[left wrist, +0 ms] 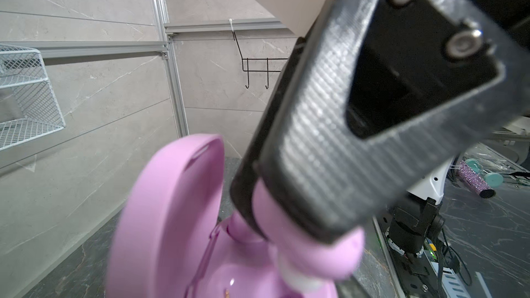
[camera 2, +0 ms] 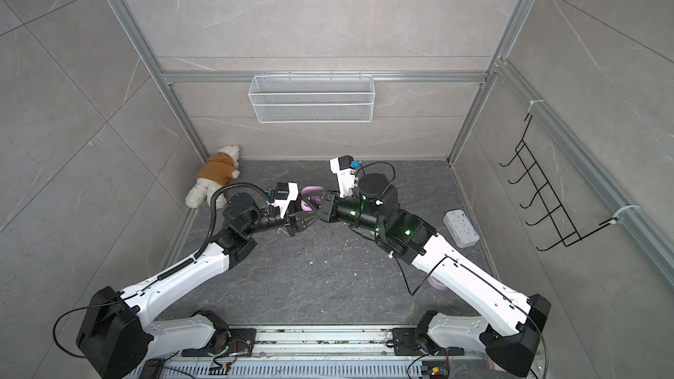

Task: Insert wireless bluetooth earbuds into charging case
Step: Insert the wireless bluetooth earbud into the charging case.

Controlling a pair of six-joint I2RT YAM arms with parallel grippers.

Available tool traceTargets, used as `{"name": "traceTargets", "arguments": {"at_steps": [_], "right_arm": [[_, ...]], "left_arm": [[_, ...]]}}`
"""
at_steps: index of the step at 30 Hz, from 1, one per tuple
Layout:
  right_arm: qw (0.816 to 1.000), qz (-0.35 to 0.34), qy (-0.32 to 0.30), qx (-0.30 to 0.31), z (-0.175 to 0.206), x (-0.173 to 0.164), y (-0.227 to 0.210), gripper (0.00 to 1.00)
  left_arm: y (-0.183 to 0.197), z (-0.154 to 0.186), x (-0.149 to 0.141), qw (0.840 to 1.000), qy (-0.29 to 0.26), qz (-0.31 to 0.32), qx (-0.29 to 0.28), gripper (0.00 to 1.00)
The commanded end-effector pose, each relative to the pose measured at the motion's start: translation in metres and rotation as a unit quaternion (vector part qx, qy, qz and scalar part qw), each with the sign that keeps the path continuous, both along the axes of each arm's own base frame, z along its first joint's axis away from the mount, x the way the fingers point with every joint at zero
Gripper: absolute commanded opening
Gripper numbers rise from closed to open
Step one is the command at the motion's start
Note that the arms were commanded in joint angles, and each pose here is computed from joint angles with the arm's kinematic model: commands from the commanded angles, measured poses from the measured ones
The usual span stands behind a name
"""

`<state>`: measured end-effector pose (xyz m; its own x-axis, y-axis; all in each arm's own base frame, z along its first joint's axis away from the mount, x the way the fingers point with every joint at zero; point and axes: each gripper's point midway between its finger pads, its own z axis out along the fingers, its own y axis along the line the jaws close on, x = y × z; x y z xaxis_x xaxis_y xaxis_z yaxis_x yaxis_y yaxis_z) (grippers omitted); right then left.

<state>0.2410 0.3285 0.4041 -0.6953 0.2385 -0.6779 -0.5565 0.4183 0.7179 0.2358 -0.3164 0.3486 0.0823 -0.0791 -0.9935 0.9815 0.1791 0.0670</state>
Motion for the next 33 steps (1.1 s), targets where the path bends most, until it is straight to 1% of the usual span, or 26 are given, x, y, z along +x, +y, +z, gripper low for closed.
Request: {"name": "traceTargets", "arguments": {"at_steps": [1,12,28,33], "right_arm": [[1.000,0.009,-0.001,0.012,0.013,-0.001,0.002,0.20],[1.000,0.007,0.010,-0.003,0.002,-0.002,0.000,0.19],[1.000,0.000,0.017,-0.006,0.000,0.003,0.002,0.19],[1.000,-0.003,0.020,-0.007,-0.002,0.003,0.001,0.19]], "left_arm": [[0.004,0.029,-0.009,0.998,-0.053,-0.006,-0.020,0.15],[0.004,0.040,-0.011,0.997,-0.064,-0.009,-0.028,0.15],[0.001,0.041,-0.020,0.997,-0.068,-0.020,-0.023,0.15],[0.003,0.040,-0.021,0.997,-0.073,-0.015,-0.021,0.15]]}}
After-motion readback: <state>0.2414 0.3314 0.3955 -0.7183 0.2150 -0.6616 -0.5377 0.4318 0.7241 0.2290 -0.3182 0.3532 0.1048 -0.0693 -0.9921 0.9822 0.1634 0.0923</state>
